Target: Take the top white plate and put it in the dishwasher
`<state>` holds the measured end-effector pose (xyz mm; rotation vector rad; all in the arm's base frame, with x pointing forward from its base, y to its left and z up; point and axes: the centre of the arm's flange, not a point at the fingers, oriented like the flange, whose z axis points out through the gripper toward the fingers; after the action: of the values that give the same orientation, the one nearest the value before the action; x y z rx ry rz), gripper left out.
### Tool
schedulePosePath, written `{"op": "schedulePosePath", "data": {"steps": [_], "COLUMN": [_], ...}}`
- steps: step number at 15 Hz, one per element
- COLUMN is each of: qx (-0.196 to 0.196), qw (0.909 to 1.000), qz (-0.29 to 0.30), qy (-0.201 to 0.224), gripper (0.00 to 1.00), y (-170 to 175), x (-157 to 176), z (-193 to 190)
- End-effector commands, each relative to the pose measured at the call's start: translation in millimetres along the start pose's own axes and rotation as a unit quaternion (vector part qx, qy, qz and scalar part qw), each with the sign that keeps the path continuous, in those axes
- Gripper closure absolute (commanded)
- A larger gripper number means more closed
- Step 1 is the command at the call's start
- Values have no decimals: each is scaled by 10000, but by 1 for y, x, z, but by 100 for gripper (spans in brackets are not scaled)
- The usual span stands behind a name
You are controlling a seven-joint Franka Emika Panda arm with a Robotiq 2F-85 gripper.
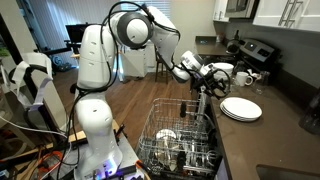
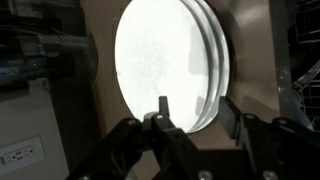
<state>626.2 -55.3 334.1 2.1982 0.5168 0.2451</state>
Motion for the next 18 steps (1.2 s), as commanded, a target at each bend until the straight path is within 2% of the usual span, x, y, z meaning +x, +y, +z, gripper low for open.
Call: {"op": "schedulePosePath", "data": {"steps": [1,2,3,4,6,7,9,15,18], "qx": [67,68,67,72,112,117,122,122,134], "qw": [9999,9999,9999,9999,9999,9999,9999,9999,9999], "qz": [-123,-122,-118,-113,-100,-98,-92,-82,-80], "qy": [3,-3,-11,-13,-2,-3,5,-8,-29], "gripper": [71,72,57,53,37,31,25,34,33], "y": [6,7,7,7,7,7,7,5,5], "x": [-7,-7,-7,-7,-7,-7,-7,-9,-10], "z": [1,2,2,2,2,2,2,7,10]}}
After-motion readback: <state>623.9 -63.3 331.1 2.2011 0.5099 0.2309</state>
